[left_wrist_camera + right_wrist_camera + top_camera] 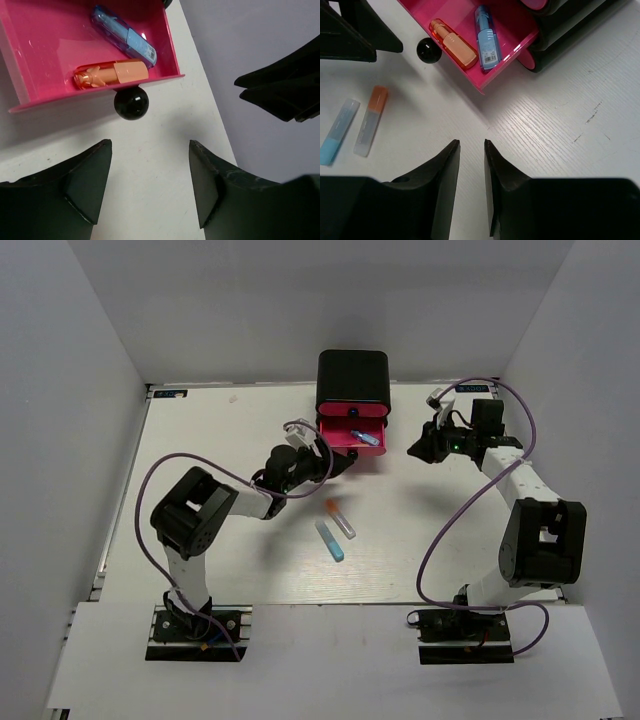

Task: Sort the stationery into containers
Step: Close the drawer in the storage box.

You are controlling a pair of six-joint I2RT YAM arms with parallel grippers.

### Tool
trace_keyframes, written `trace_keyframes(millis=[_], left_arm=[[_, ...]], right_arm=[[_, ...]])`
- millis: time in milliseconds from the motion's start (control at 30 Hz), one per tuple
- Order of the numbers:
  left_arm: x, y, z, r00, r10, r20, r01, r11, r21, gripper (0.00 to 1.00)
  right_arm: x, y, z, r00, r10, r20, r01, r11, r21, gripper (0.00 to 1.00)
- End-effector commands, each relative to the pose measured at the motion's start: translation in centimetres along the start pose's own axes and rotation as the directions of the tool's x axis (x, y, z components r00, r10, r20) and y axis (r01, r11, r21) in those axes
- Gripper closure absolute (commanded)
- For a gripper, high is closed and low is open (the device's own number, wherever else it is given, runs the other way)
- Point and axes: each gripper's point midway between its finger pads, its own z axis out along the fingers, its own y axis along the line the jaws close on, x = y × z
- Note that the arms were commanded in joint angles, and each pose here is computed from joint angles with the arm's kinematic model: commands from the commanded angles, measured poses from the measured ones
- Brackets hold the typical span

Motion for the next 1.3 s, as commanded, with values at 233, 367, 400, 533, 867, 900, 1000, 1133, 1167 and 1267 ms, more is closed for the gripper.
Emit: trace_keyframes(millis=[233,367,400,533,867,900,1000,1133,1167,1267], left_arm=[[-2.6,-1.5,2.8,0.997,-0.078,0.026,0.075,0.993,0.086,0.27],[-2.5,-1.4,3.4,0.997,-0.078,0.016,0.077,0.993,0.088,0.37],[-2.0,-1.0,3.5,0.997,-0.081,0.001,0.08,0.993,0.084,0.37],[-1.5,-0.7,3.8,0.997,-0.082,-0.013,0.083,0.993,0.083,0.38],[-1.3,-0.3,3.8,0.997,-0.072,-0.032,0.074,0.996,0.056,0.43],[-1.3,-0.3,3.8,0.997,-0.072,-0.032,0.074,0.996,0.056,0.43],[-1.0,0.2,4.2,0.997,-0.074,-0.037,0.076,0.996,0.05,0.43],[-1.4,0.2,4.9,0.997,-0.076,-0.031,0.077,0.996,0.04,0.43],[-1.1,0.7,5.0,0.996,-0.079,-0.037,0.08,0.996,0.032,0.43],[-1.4,0.6,5.3,0.996,-0.08,-0.032,0.081,0.996,0.023,0.45]], right_arm=[[-1.4,0.4,-0.6,0.999,-0.034,0.042,0.034,0.999,0.001,0.67],[-1.8,0.3,-0.6,0.998,-0.044,0.051,0.044,0.999,0.002,0.66],[-1.7,0.3,-0.6,0.998,-0.041,0.049,0.04,0.999,0.003,0.66],[-1.5,0.3,-0.7,0.998,-0.038,0.046,0.037,0.999,0.006,0.66],[-1.6,0.4,-0.6,0.998,-0.034,0.048,0.035,0.999,0.0,0.66],[-1.6,0.3,-0.6,0.998,-0.036,0.048,0.036,0.999,0.002,0.66],[-1.3,0.3,-0.6,0.999,-0.031,0.044,0.031,1.0,0.0,0.66],[-1.4,0.3,-0.6,0.999,-0.032,0.043,0.032,0.999,0.004,0.66],[-1.2,0.4,-0.6,0.999,-0.026,0.04,0.026,1.0,0.001,0.66],[-1.4,0.3,-0.7,0.998,-0.033,0.045,0.033,0.999,0.005,0.66]])
